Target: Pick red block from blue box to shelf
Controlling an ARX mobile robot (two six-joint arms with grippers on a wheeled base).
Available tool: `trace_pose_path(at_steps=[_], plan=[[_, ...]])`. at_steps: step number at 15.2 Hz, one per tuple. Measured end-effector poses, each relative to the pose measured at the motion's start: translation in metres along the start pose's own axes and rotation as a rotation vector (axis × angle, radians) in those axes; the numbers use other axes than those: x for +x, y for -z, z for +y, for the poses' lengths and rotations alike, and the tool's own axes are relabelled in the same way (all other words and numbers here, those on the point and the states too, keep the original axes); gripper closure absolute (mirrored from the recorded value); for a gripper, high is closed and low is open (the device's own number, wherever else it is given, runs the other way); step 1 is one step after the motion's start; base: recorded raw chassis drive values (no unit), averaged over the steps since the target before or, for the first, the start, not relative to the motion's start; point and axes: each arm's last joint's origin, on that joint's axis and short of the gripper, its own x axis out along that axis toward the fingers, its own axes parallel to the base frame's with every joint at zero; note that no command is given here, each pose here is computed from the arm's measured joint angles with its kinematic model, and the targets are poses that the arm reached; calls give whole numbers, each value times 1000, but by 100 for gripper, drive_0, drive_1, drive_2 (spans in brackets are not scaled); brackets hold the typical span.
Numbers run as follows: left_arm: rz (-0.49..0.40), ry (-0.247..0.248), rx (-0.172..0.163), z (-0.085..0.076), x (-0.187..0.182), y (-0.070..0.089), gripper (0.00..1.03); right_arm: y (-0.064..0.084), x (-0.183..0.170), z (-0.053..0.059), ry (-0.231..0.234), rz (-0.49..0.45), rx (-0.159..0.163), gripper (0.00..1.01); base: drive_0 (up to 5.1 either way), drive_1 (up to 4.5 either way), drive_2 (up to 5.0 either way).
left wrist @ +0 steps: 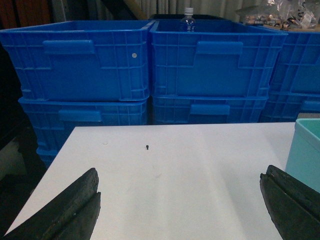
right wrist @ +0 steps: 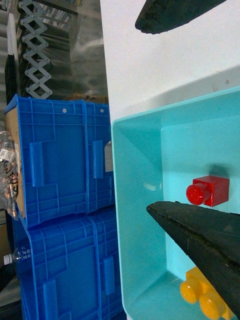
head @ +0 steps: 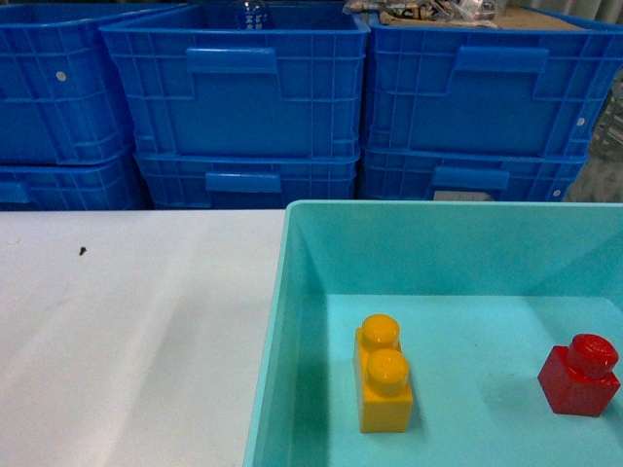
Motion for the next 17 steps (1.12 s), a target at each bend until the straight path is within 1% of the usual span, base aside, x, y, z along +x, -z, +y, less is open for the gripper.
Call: trace_pose_path(at_steps=[17], plan=[[0,0,0,0,0,0,5,0,0,0,0,0,0,3,0,0,0]])
